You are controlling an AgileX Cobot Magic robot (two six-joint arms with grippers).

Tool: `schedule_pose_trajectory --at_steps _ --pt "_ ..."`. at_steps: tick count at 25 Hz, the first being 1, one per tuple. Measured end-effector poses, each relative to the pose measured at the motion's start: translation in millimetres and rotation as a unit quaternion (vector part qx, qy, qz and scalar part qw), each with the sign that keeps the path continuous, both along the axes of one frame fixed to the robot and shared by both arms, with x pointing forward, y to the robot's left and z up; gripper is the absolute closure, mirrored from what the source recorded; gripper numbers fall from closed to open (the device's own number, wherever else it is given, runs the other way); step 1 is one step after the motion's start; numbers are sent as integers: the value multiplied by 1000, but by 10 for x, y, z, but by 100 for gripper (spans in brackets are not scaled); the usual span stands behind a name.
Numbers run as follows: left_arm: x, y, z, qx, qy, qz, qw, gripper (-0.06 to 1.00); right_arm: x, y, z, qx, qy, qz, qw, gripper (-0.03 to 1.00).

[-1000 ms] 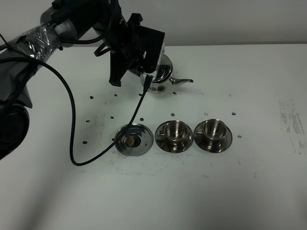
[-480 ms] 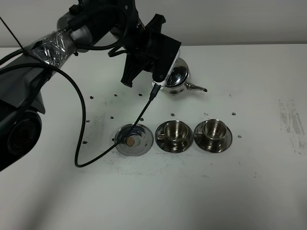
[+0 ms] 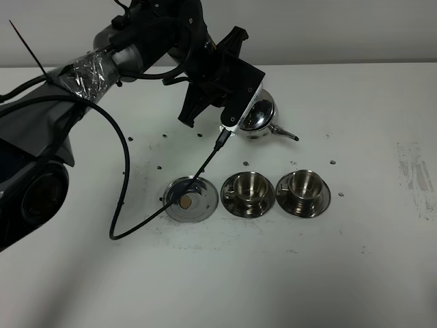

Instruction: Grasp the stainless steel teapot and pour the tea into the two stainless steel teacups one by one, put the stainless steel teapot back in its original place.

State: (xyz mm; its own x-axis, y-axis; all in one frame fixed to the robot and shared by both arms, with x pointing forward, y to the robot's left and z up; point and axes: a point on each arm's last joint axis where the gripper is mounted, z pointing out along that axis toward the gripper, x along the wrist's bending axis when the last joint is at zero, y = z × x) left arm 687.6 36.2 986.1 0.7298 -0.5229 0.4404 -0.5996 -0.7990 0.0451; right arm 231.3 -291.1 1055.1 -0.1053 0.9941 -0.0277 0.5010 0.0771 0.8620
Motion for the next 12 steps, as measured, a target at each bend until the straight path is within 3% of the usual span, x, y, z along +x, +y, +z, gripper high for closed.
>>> schedule_pose_trajectory --at_steps 12 --pt "-13 -73 3 -7 -15 -26 1000 74 0 -2 0 -1 0 -1 1000 41"
